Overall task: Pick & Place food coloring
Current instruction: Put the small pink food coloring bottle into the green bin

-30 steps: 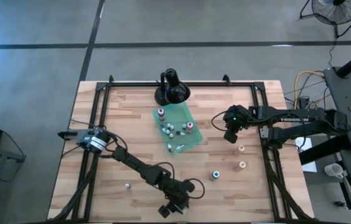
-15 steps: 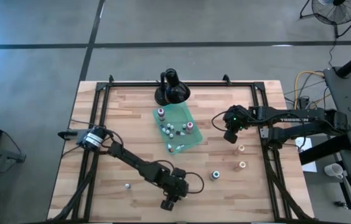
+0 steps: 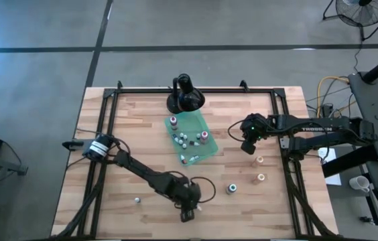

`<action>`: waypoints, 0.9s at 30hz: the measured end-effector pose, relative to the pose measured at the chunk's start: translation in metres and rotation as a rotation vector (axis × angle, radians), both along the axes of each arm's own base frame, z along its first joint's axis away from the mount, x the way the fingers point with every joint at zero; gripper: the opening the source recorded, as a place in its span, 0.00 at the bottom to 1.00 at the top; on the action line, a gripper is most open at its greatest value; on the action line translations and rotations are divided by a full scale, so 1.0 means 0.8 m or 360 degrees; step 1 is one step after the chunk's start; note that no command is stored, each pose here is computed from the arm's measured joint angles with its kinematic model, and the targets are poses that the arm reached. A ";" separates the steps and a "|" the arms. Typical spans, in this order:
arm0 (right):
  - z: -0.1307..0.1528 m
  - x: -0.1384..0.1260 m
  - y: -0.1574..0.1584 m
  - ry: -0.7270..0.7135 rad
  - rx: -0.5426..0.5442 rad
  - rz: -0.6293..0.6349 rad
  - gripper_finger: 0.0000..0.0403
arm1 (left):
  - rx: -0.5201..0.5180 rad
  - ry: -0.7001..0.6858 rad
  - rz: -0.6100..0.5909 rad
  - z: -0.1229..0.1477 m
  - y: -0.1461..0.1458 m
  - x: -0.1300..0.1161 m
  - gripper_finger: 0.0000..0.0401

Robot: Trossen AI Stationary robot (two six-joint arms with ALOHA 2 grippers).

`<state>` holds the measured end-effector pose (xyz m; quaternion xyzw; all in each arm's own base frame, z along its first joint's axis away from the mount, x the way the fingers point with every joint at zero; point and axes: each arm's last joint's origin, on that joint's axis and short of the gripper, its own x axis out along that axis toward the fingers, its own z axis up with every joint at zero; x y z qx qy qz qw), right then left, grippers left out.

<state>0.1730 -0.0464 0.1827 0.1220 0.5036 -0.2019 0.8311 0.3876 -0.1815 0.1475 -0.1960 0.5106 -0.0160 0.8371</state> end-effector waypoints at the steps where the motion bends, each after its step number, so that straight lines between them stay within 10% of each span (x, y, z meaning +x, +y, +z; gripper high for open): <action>1: -0.001 0.000 0.000 -0.0001 0.0000 0.0000 0.09 | -0.0010 0.0023 0.0091 0.001 0.001 -0.002 0.30; 6: -0.003 -0.001 0.000 -0.0002 0.0000 0.0000 0.09 | -0.0017 0.0053 0.0449 0.008 -0.001 -0.011 0.30; 27: -0.007 -0.001 0.000 -0.0004 -0.0007 0.0010 0.09 | 0.0276 -0.0097 -0.0144 0.031 -0.015 -0.020 0.30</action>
